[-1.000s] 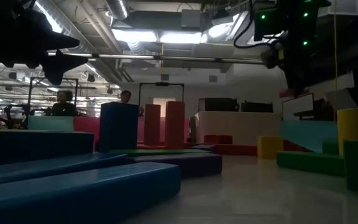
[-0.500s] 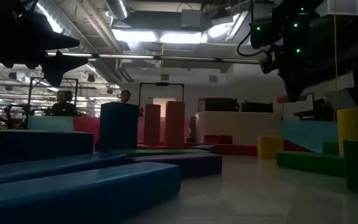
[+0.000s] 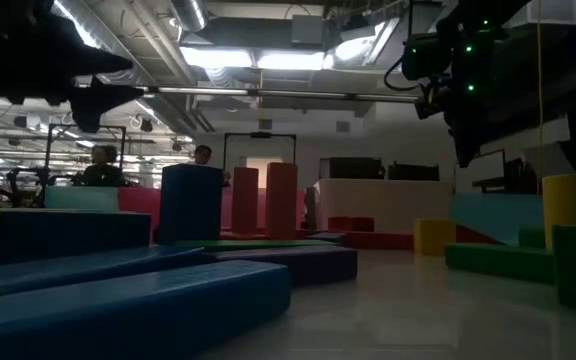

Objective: Sort blocks
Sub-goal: Put the blue block into the left pink bin

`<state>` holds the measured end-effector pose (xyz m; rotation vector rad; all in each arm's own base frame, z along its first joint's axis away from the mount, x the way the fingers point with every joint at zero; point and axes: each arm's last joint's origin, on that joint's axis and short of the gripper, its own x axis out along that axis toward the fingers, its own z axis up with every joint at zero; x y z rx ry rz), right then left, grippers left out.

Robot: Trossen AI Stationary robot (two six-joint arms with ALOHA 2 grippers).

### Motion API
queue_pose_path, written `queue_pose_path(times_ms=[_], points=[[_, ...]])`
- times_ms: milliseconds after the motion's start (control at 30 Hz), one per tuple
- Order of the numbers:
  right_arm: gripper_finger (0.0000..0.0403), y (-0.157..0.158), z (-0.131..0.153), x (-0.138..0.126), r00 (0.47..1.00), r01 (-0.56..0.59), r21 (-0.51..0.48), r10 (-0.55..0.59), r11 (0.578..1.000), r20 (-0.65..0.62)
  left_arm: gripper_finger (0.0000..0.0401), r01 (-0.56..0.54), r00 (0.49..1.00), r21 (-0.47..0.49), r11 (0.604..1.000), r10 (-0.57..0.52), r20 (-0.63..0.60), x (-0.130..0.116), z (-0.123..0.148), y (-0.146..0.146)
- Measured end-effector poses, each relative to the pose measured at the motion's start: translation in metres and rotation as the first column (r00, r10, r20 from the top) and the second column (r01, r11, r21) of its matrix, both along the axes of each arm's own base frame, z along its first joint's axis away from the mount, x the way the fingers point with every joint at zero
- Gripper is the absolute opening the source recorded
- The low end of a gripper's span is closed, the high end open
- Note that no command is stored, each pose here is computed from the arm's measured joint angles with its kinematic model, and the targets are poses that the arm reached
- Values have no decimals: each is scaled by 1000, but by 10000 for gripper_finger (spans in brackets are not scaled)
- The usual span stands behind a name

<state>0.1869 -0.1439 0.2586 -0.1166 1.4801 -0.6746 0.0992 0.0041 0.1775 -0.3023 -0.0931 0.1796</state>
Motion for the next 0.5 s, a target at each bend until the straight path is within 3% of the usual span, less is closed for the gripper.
queue_pose_path(times_ms=[100,267,500], points=[[236,0,0,2,999,-6,12,6,1000,33,221,-3,1000,44,999,3,-6,0,8,0],[237,0,0,5,996,-24,44,20,999,86,221,0,999,36,999,2,-48,6,22,0],[237,0,0,5,994,-35,70,27,997,103,221,67,962,62,996,-48,-269,27,51,-2]])
